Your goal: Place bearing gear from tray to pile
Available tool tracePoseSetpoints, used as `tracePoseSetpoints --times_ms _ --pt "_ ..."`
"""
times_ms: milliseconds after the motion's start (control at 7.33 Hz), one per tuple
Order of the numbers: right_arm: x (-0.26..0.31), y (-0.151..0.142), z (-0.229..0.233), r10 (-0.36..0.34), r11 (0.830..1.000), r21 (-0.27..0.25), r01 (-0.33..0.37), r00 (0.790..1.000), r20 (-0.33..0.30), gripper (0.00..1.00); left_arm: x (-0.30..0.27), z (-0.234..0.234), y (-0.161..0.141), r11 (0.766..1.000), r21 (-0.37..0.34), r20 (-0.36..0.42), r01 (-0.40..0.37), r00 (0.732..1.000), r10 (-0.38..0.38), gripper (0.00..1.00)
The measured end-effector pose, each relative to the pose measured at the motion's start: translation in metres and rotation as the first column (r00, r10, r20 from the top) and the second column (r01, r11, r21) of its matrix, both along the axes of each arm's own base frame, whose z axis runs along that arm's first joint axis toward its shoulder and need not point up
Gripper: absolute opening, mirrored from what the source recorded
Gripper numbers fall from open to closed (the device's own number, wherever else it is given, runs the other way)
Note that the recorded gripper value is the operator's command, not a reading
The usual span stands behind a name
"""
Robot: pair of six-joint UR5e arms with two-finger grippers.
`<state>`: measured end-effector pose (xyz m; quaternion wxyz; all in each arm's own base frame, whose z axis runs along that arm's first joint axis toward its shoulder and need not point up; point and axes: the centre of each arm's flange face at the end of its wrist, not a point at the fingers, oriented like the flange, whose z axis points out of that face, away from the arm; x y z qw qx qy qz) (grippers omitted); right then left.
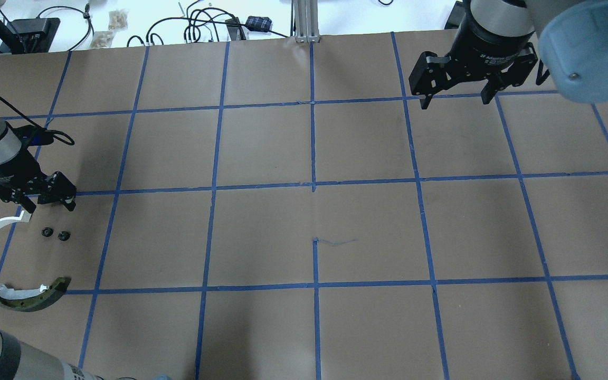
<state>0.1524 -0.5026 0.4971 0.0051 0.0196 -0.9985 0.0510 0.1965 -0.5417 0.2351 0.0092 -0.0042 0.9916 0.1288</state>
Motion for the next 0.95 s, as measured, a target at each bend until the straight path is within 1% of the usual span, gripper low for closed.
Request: tracePoseSetpoints --times_ms 273,409,682,818,955 --pt "0.0 0.0 0.0 0.001 1.0 0.0 -0.001 1.0 0.001 1.0 -0.037 0.064 -0.03 0.995 -0.082 0.041 0.057 0.998 -0.054 1.0" --pt "0.001 0.0 -0.001 0.001 1.0 0.002 -0.001 1.0 0.001 1.0 -0.071 0.097 -0.04 0.991 -0.126 0.054 0.045 0.998 -0.039 1.0" --pt "0.001 0.001 -0.003 0.001 1.0 0.006 -0.001 1.0 0.001 1.0 -0.145 0.155 -0.038 0.976 -0.217 0.059 0.001 0.998 0.012 1.0" --pt "0.001 0.001 -0.004 0.001 1.0 0.007 -0.001 1.0 0.001 1.0 -0.184 0.179 -0.031 0.968 -0.252 0.059 0.004 0.998 0.011 1.0" --pt "0.001 0.001 -0.004 0.001 1.0 0.007 -0.001 1.0 0.001 1.0 -0.224 0.197 -0.021 0.96 -0.278 0.045 0.027 0.999 -0.015 1.0"
